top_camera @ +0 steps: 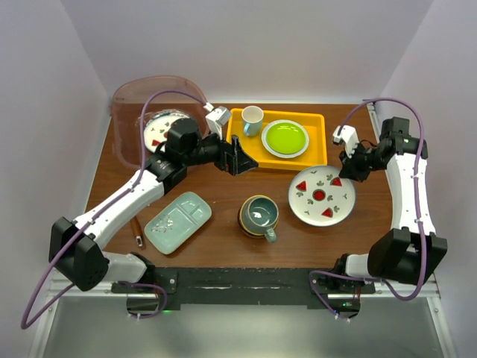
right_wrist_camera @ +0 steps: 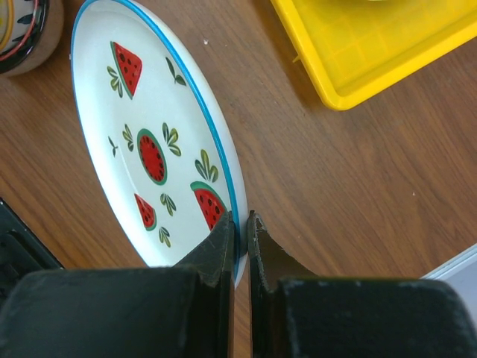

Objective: Place the mixed dishes into the plastic bin
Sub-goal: Pick up the plate at the center of the board.

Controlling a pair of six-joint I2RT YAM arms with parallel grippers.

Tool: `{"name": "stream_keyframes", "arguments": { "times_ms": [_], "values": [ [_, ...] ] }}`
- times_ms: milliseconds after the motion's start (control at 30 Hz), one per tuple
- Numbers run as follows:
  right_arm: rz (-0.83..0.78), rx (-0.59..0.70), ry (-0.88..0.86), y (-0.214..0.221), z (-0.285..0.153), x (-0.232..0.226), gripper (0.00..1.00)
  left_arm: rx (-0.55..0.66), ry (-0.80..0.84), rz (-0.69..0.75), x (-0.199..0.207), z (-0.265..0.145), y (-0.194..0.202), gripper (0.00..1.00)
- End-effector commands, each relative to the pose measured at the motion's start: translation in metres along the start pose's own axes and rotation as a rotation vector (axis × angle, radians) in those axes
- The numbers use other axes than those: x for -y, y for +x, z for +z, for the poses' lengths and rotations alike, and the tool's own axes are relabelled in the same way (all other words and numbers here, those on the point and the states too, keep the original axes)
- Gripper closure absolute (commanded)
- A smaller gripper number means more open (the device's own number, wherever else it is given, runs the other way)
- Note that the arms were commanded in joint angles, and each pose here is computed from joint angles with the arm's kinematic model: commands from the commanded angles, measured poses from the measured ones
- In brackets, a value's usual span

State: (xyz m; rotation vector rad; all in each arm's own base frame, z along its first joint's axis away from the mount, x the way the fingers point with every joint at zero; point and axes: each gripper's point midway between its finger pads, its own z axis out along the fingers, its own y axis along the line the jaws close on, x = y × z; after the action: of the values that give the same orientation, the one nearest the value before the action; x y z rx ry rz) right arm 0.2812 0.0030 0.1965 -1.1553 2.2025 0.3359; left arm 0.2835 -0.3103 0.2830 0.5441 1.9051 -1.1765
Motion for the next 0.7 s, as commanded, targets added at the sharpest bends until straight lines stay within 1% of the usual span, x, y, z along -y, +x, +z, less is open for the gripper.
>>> {"name": "stream_keyframes", "arguments": {
  "times_ms": [0,100,133,667],
  "values": [
    [-0.07,0.128,0.026,-0.039,-0.021,-0.006,1.0,0.054,0.013,0.076,0.006,0.005,-0.017,0.0],
    [-0.073,0.13,0.025,-0.04,-0.022,-0.007,1.0,0.052,0.013,0.083,0.008,0.007,-0.015,0.0],
    [-0.075,0.13,0.026,-0.041,-0.023,-0.006,1.0,0.076,0.024,0.098,0.011,0.009,-0.021,0.0],
    [-0.099,0.142,0.019,-0.049,-0.028,-0.012,1.0,0.093,0.028,0.186,0.02,0.022,-0.018,0.0]
  ]
}}
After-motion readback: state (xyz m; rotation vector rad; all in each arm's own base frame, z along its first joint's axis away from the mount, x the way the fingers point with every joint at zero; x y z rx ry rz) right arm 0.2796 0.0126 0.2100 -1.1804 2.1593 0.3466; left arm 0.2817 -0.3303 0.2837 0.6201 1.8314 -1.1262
